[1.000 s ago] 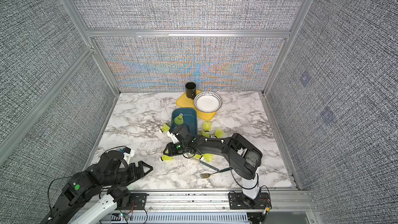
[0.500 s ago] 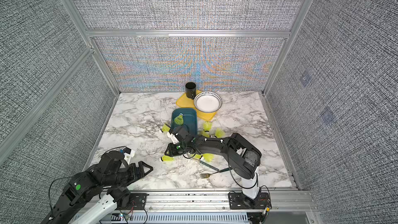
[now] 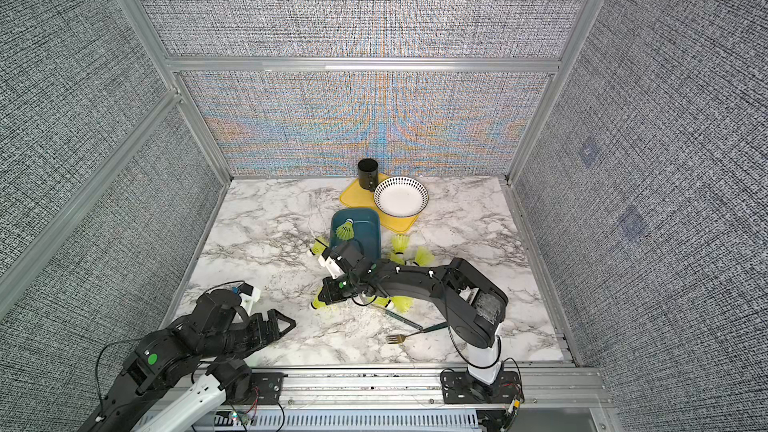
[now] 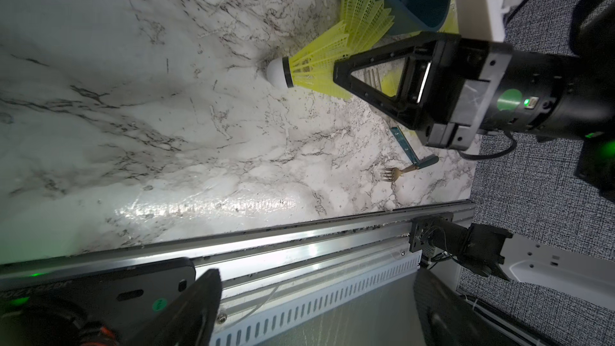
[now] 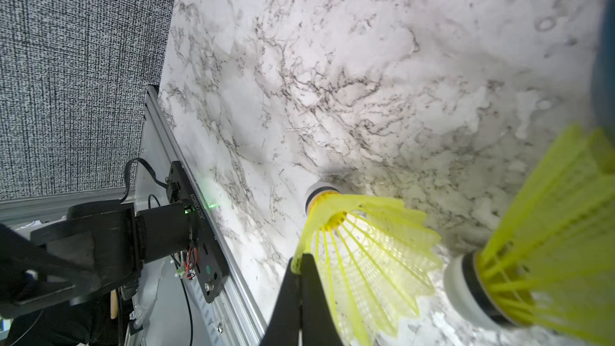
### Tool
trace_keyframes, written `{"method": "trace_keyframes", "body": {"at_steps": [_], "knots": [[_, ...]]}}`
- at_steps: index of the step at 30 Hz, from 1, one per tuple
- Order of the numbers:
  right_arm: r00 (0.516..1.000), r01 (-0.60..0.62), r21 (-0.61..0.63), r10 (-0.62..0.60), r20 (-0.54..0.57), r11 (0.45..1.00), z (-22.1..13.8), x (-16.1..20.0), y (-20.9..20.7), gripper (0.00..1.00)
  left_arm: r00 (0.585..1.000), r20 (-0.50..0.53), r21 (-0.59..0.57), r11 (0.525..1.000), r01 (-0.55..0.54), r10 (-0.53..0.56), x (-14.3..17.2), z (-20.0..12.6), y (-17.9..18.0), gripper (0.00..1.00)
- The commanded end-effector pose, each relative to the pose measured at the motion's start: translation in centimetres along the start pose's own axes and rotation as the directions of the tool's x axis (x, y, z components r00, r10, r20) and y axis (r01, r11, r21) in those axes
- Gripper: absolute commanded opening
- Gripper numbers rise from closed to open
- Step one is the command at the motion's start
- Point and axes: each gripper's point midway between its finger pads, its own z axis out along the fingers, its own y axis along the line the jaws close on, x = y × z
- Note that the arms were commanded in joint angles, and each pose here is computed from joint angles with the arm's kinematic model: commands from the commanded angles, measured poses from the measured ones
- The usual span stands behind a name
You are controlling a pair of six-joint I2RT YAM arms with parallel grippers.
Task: Put the shuttlecocks into the storage box
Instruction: Pick up the shuttlecock at the center of the board, then place the shuttlecock in the storage box.
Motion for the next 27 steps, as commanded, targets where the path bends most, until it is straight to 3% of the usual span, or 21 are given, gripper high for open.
{"method": "trace_keyframes", "body": {"at_steps": [1, 7, 14, 19, 21, 27], "knots": [[0.997, 0.081, 0.024, -0.081, 0.019, 0.996, -1.0, -0.5, 1.3, 0.00, 0.999, 0.042, 0.029, 1.000, -0.010, 0.009, -0.8, -0.2, -0.8, 0.93], [0.980, 0.169, 0.097, -0.178, 0.085, 0.981, -3.4, -2.3, 3.1, 0.00, 0.996, 0.092, 0.083, 0.997, -0.011, 0.003, -1.8, -0.8, -2.1, 0.93], [0.924, 0.244, 0.341, -0.324, 0.203, 0.908, -8.0, -6.1, 2.2, 0.00, 0.990, 0.143, 0.153, 0.988, -0.022, 0.000, -3.8, -1.1, -5.1, 0.93], [0.868, 0.232, 0.570, -0.432, 0.244, 0.788, -10.9, -9.1, -0.3, 0.00, 0.988, 0.157, 0.198, 0.980, -0.033, 0.002, -5.7, -0.3, -7.9, 0.93], [0.849, 0.193, 0.674, -0.466, 0.249, 0.713, -12.1, -10.3, -1.9, 0.00, 0.988, 0.153, 0.205, 0.978, -0.033, 0.001, -6.3, 0.3, -8.8, 0.93], [0.811, 0.074, 0.839, -0.523, 0.264, 0.539, -14.2, -13.3, -5.6, 0.00, 0.985, 0.171, 0.221, 0.974, -0.039, 0.001, -8.2, 1.9, -10.6, 0.93]]}}
